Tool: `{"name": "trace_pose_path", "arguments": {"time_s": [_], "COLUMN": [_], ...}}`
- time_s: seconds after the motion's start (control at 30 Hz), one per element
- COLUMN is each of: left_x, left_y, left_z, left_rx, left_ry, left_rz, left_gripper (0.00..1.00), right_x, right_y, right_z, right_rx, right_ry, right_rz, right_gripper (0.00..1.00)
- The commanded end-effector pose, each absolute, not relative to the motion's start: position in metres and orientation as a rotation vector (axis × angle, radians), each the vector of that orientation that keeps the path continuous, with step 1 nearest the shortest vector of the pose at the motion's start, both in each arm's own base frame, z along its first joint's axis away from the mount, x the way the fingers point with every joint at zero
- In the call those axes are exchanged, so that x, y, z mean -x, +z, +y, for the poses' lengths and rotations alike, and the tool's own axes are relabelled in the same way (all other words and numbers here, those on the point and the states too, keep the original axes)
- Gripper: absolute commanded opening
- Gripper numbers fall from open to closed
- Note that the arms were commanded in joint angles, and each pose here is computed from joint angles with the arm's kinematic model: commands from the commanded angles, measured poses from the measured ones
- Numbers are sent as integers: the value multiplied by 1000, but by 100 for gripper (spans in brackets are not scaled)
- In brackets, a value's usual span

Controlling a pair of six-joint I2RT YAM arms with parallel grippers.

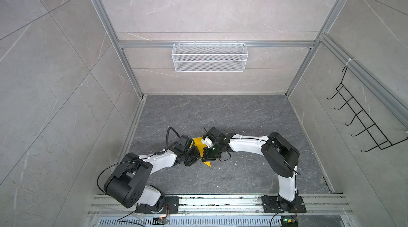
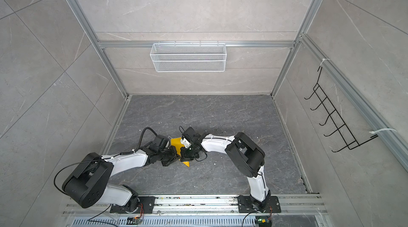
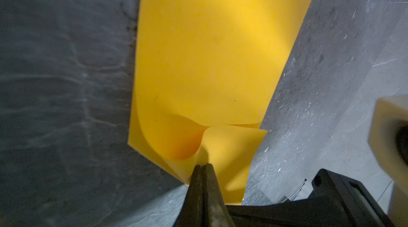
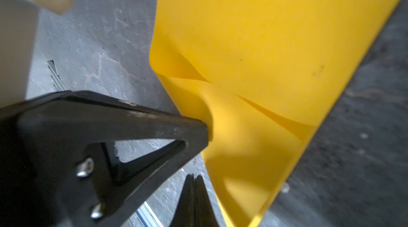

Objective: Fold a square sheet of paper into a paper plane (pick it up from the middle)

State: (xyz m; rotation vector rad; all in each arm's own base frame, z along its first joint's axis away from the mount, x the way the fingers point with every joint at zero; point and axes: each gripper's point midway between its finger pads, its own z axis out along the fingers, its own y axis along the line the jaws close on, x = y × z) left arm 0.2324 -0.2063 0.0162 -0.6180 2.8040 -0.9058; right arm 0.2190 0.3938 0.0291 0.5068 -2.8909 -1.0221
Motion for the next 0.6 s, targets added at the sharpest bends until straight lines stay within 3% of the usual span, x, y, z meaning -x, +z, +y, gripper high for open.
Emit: {"name": "trace_pose_path", "arguments": {"time_s": [0.0, 0.57], "left_x": [-201, -198], "left_y": [-18, -21], "left_z": [-174, -169], "left_rx": [710, 727], "left_ry": [-639, -585], "left_rz": [2957, 2978], "left_gripper": [1, 0], "right_x": [-216, -211], "right_y": [19, 6], "right_z": [389, 367], "right_rx": [-530, -532], "right_ry": [-949, -815], "right_rz": [-2893, -2925], "right_gripper": [0, 0]}}
